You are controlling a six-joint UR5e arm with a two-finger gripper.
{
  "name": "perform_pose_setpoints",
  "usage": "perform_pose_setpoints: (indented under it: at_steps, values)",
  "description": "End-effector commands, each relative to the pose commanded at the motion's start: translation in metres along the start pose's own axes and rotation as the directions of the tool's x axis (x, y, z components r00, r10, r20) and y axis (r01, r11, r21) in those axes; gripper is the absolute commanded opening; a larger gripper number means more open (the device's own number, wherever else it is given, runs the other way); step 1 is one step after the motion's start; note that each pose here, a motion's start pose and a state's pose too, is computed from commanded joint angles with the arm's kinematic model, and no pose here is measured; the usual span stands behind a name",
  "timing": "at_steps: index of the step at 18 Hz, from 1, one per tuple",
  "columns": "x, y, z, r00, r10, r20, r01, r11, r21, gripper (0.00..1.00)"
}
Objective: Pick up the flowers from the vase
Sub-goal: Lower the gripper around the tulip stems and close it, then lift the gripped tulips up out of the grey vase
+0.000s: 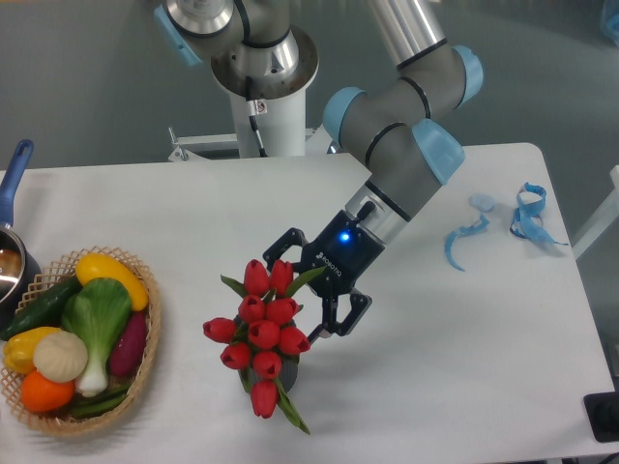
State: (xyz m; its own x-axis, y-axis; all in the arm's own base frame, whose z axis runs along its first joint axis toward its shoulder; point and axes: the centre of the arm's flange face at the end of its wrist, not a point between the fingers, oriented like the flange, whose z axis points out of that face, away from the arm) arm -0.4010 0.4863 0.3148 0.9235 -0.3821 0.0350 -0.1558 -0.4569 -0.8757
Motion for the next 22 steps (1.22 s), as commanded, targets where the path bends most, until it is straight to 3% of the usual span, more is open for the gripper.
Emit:
perform_pose_setpoints:
  at_steps: [10,11,13,15,22]
  values:
    - [0.001,-0.011,0.025,0.999,0.026,-0.035,-0.026,1.000,-0.008,1.00]
    - [0.001,-0.011,0.025,0.999,0.026,-0.035,-0.026,1.000,-0.008,0.94]
    - [0.002,-0.011,0.025,0.999,0.026,-0.036,-0.026,1.000,-0.006,0.68]
    - [0.002,-0.012,0.024,0.999,0.027,-0.034,-0.027,1.000,-0.004,0.54]
    - [-0.001,-0.014,0.017,1.000,0.012,-0.025,-0.012,1.000,0.007,0.40]
